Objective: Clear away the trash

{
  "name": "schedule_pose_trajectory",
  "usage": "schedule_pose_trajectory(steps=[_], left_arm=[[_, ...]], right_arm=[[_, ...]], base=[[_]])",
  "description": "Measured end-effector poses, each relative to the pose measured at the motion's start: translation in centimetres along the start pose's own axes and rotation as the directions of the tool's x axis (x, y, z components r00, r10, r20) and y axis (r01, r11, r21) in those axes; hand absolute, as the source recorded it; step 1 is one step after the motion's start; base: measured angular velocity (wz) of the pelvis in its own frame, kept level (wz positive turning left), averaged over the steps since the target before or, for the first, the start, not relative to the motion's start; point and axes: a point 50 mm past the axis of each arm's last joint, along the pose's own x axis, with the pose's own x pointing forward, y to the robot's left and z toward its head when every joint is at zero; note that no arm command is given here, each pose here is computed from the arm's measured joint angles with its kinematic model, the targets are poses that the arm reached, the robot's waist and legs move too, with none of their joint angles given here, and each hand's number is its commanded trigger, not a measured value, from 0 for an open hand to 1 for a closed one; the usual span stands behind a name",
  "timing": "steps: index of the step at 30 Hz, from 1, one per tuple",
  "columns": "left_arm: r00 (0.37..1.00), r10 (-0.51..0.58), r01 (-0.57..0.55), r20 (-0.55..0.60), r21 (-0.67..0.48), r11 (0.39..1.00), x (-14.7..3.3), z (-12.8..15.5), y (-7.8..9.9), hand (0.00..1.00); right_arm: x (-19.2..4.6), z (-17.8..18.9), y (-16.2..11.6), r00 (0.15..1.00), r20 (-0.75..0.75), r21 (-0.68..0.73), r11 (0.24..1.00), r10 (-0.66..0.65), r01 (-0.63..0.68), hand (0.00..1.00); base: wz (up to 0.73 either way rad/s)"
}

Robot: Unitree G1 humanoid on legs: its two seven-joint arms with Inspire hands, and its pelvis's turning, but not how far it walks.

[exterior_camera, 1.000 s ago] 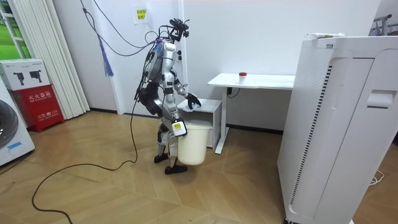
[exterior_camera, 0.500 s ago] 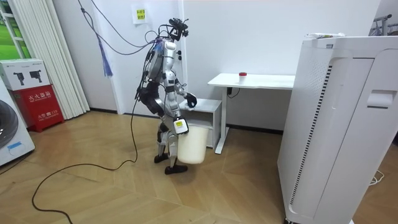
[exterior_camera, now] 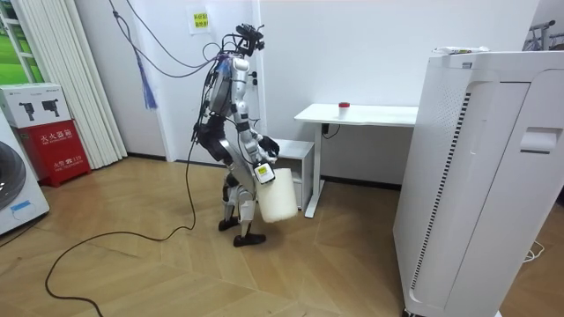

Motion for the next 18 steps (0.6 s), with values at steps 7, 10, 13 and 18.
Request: schedule_pose_trajectory(steps=[7,10,13,18], left_arm=[[0.980,-0.195,0.198,0.043,-0.063,0.978,-0.5,1.4,-2.9,1.00],[0.963,-0.262,0.265,0.056,-0.067,0.962,-0.9,1.5,-3.6,1.00],[0.952,-0.300,0.303,0.067,-0.056,0.951,-1.0,1.8,-4.0,0.00],[0.948,-0.304,0.310,0.091,-0.060,0.949,-1.0,2.3,-4.1,0.00]], right_arm=[[0.0,-0.3,1.9,0.998,-0.008,-0.015,0.998,0.066,-0.066,1.00],[-0.1,-0.4,2.5,0.997,-0.009,-0.017,0.997,0.081,-0.081,1.00],[-0.1,-0.5,2.7,0.996,-0.012,-0.014,0.996,0.087,-0.087,1.00],[-0.1,-0.6,2.8,0.996,-0.013,-0.010,0.996,0.087,-0.087,1.00]], base=[[-0.04],[0.00],[0.00],[0.00]])
